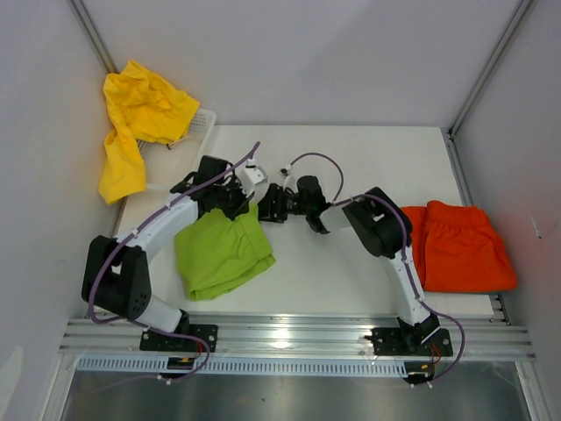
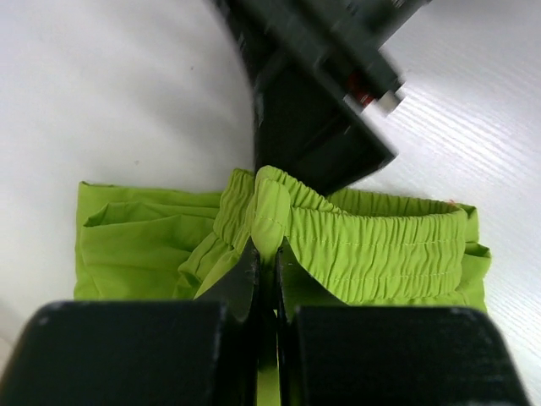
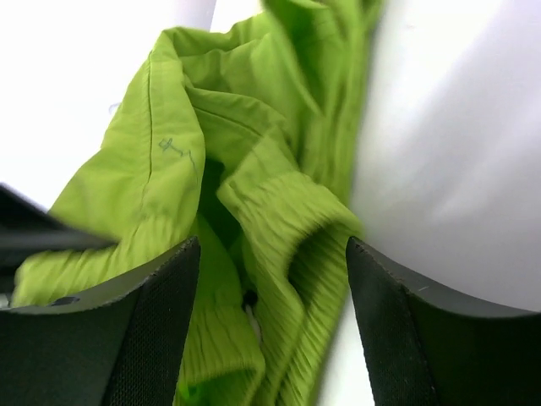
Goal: Fold and stack the shorts
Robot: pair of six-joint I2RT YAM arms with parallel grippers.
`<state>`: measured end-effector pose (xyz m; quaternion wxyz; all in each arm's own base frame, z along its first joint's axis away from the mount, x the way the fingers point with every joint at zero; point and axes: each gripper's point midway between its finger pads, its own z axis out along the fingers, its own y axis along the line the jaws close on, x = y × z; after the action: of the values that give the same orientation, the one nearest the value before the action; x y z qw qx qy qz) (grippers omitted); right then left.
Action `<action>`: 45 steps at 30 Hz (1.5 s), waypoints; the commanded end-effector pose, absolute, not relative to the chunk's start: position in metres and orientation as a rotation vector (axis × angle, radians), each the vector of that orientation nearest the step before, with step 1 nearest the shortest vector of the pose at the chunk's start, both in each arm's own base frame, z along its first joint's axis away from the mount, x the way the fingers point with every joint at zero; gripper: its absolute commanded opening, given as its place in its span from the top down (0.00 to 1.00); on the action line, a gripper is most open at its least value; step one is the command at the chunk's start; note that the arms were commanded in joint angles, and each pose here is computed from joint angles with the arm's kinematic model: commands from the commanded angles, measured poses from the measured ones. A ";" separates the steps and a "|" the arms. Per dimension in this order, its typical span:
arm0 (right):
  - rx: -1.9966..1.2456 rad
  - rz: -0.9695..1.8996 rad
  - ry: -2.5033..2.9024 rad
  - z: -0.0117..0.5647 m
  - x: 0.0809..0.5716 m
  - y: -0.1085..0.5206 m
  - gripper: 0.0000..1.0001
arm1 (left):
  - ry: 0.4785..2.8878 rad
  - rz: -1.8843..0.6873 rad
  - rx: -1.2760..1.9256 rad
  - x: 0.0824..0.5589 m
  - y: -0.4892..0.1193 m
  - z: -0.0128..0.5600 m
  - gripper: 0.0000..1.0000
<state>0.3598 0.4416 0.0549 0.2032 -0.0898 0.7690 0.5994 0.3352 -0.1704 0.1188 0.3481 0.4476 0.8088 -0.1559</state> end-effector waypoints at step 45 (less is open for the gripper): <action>0.544 1.107 2.321 0.080 0.186 0.418 0.01 | 2.118 0.086 0.255 0.388 -0.076 0.232 0.01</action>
<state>0.1734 0.4131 0.0745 0.2255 0.0867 0.8666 0.4366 0.3860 -0.1028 0.2018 0.4571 0.1841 0.8701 -0.0040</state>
